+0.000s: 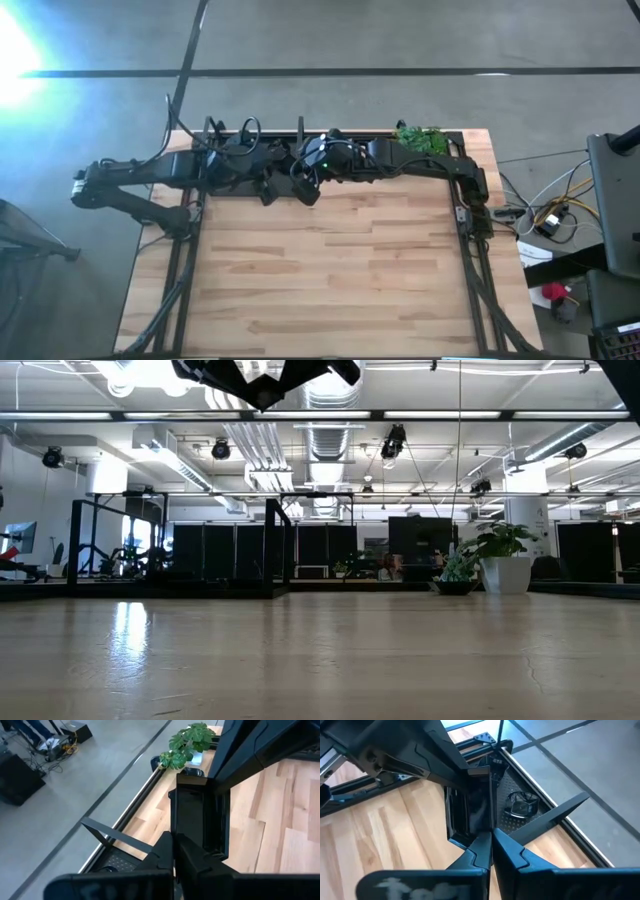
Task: Pick & Place Mini shaped plates
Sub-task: Stack the black square plate on top of the black square plates on the shelf
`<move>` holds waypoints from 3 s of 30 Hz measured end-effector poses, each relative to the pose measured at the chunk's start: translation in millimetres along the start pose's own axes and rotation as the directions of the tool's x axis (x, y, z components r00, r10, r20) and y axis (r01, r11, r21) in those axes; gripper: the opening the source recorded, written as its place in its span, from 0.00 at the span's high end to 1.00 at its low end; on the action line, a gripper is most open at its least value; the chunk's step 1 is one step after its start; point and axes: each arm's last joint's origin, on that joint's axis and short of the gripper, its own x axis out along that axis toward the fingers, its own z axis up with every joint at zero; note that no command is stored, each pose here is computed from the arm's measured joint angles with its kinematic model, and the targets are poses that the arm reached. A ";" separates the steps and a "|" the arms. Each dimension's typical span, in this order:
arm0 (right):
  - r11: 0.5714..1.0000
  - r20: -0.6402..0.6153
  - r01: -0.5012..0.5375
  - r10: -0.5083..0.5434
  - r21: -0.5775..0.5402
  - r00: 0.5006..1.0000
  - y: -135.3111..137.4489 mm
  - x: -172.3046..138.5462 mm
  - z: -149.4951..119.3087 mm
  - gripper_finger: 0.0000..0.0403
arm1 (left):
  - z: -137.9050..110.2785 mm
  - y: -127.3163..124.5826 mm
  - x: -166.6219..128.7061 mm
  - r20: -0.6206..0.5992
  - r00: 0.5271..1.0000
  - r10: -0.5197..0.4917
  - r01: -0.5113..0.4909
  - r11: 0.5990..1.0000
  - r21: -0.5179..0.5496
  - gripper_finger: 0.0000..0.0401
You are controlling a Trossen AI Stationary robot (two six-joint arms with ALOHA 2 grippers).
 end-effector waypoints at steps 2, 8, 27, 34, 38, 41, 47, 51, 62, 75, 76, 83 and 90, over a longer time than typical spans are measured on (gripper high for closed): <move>1.000 -0.002 -0.005 0.005 0.003 1.000 0.0 0.1 0.0 0.98 | -0.2 0.0 0.1 -0.002 1.000 0.000 0.000 1.000 -0.008 0.99; 1.000 -0.001 -0.006 0.006 0.015 1.000 0.0 0.0 0.1 0.98 | -0.2 -0.2 0.3 -0.002 1.000 -0.001 0.001 1.000 -0.026 1.00; 0.998 -0.017 -0.057 0.057 0.001 0.998 1.5 -0.9 -0.1 0.84 | -2.4 -1.4 0.4 -0.027 0.999 -0.047 0.046 0.997 -0.057 1.00; 0.998 0.009 -0.066 0.065 0.008 0.998 -2.7 -15.1 4.5 0.71 | -8.2 2.0 -5.4 -0.073 0.996 -0.042 0.036 0.996 -0.082 1.00; 0.997 0.033 -0.073 0.073 0.012 0.997 -8.8 -33.5 8.8 0.67 | -15.4 7.9 -15.2 -0.124 0.992 -0.034 0.020 0.994 -0.107 1.00; 0.997 0.035 -0.074 0.074 0.010 0.997 -13.3 -45.5 9.8 0.66 | -20.6 12.1 -22.4 -0.159 0.987 -0.029 0.013 0.995 -0.101 1.00; 0.997 0.041 -0.079 0.079 0.012 0.996 -18.9 -60.6 11.0 0.65 | -36.2 21.8 -32.5 -0.298 0.954 -0.023 0.009 0.999 -0.047 1.00; 0.997 0.026 -0.075 0.075 0.007 0.997 -19.9 -61.7 9.5 0.65 | -46.0 30.0 -32.0 -0.420 0.906 -0.055 0.057 0.998 -0.008 1.00; 0.958 -0.079 -0.283 0.280 -0.038 0.957 -16.2 -66.4 4.3 0.68 | -58.4 66.1 4.1 -0.559 0.823 -0.098 0.107 0.994 -0.015 1.00; 0.954 -0.095 -0.299 0.298 0.003 0.950 -28.4 -98.0 2.3 0.69 | -123.9 84.5 76.7 -0.613 0.778 -0.136 0.132 0.990 -0.052 1.00; 0.954 -0.091 -0.300 0.299 0.002 0.950 -29.1 -99.7 2.6 0.69 | -129.0 86.2 80.9 -0.626 0.768 -0.135 0.130 0.990 -0.054 1.00; 0.953 -0.083 -0.302 0.301 0.001 0.950 -30.5 -103.6 3.1 0.70 | -155.7 94.5 100.2 -0.684 0.716 -0.139 0.129 0.989 -0.066 1.00; 0.953 -0.083 -0.302 0.301 0.001 0.950 -30.5 -103.6 3.0 0.72 | -161.0 96.8 117.1 -0.648 0.746 -0.155 0.150 0.987 -0.063 1.00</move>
